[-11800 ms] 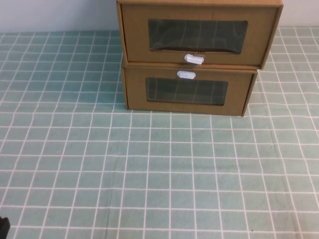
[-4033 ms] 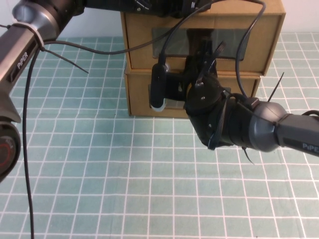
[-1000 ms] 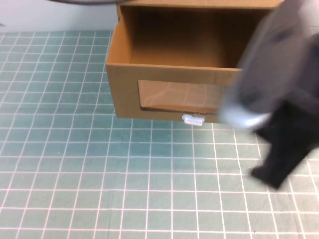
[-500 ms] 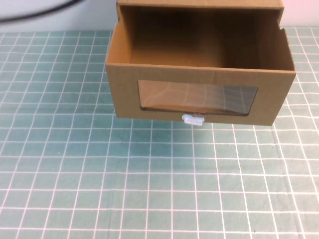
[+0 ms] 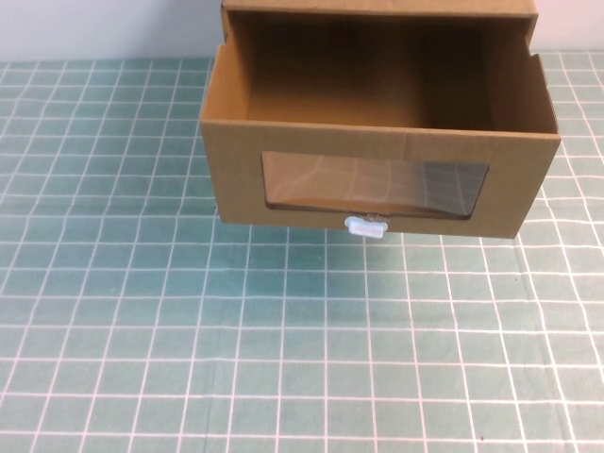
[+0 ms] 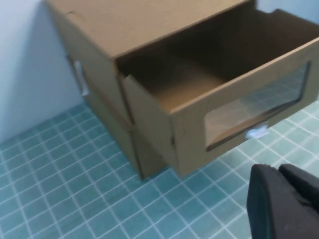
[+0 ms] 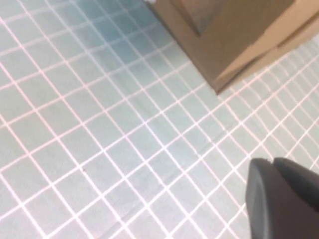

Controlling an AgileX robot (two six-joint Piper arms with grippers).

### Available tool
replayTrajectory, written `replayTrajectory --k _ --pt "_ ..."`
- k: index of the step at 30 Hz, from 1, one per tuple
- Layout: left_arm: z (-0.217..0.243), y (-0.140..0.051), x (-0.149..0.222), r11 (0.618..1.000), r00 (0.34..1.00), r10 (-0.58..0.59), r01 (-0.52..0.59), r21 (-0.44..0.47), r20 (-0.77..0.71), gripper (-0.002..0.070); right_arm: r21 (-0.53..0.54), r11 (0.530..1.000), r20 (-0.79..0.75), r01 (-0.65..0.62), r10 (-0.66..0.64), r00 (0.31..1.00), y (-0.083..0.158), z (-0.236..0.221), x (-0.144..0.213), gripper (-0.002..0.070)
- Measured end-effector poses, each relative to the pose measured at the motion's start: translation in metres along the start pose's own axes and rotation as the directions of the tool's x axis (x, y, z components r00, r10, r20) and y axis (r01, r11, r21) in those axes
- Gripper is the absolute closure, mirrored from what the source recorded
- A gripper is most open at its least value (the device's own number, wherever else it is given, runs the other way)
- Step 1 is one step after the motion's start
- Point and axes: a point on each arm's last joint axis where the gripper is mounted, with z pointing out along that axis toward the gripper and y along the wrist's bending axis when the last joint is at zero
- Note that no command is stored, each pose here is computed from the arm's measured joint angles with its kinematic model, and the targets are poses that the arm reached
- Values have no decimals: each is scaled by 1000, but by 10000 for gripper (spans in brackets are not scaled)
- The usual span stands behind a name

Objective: Open the shoe box
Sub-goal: 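Pull the top drawer of the cardboard box fully open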

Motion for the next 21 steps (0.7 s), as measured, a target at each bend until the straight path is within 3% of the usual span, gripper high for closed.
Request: replayTrajectory --k 4,8,17,21 --pt "-1 -9 51 998 997 -23 28 -62 76 680 1 1000 -23 -3 3 1000 0 0 2 688" --pt "8 -11 79 993 987 -30 47 -109 156 680 -1 1000 -27 -4 4 1000 0 0 2 689" --pt "49 -17 142 993 997 -71 70 -97 -3 680 -2 1000 -31 -4 4 1000 0 0 3 689" --pt "59 -15 168 987 987 100 -114 -117 -123 680 -3 1000 -31 -5 5 1000 0 0 3 689"
